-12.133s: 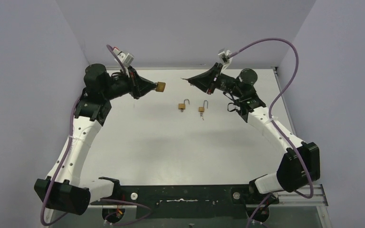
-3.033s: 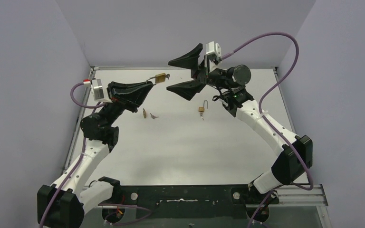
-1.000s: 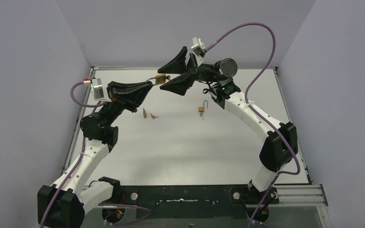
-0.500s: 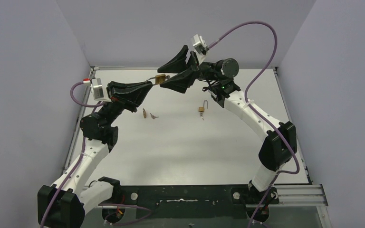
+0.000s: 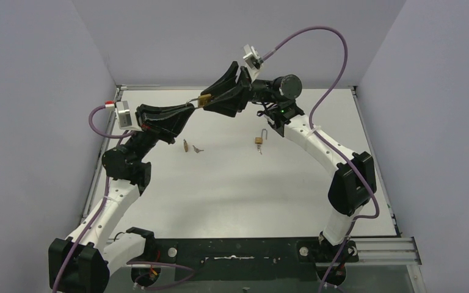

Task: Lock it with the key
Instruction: Lock the lock.

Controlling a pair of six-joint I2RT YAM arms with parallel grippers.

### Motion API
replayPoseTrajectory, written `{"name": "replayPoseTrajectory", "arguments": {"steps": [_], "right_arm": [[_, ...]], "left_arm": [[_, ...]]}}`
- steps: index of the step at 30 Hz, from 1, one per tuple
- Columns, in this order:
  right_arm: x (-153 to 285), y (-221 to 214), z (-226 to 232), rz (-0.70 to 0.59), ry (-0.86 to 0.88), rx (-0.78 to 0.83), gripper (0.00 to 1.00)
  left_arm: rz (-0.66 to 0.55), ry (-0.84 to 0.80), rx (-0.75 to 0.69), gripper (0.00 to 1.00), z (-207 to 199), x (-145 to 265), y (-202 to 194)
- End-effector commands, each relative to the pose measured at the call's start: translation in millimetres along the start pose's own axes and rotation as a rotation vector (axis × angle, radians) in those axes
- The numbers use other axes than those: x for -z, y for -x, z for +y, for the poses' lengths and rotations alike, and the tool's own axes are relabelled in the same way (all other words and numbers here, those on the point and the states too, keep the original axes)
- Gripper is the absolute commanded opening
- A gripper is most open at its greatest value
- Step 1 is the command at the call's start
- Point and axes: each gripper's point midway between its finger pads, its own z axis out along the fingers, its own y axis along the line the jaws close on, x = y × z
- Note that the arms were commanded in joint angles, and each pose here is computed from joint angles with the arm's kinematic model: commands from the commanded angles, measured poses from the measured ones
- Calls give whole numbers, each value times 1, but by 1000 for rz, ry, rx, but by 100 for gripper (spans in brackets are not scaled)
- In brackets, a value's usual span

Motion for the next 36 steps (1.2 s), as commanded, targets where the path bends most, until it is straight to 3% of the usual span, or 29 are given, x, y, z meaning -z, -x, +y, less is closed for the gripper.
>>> {"name": "replayPoseTrajectory", "arguments": {"steps": [1, 6, 7, 10, 17, 18, 23, 27, 36], "right_arm": [[-5, 30, 15, -44, 50, 95, 44], [-5, 32, 18, -46, 57, 96, 40], [-5, 32, 18, -47, 60, 96, 36], [-5, 36, 18, -52, 60, 80, 0], [4, 57, 20, -90, 36, -33, 0], [6, 61, 23, -92, 35, -54, 0], [20, 68, 34, -57, 19, -165, 0], [33, 65, 42, -30, -23, -226, 0], [48, 39, 65, 89, -120, -263, 0]], "left_arm": [[-74, -40, -57, 0, -12, -3, 22], [-74, -37, -56, 0, -10, -3, 21], [-74, -37, -55, 0, -10, -3, 21], [-76, -35, -53, 0, -10, -3, 21], [-69, -34, -79, 0, -12, -3, 24], [-59, -36, -82, 7, -13, -3, 24], [-38, -61, -98, 81, -27, 0, 28], [82, -83, -66, 87, -40, 1, 20], [359, -108, 108, 89, -51, -3, -3]]}}
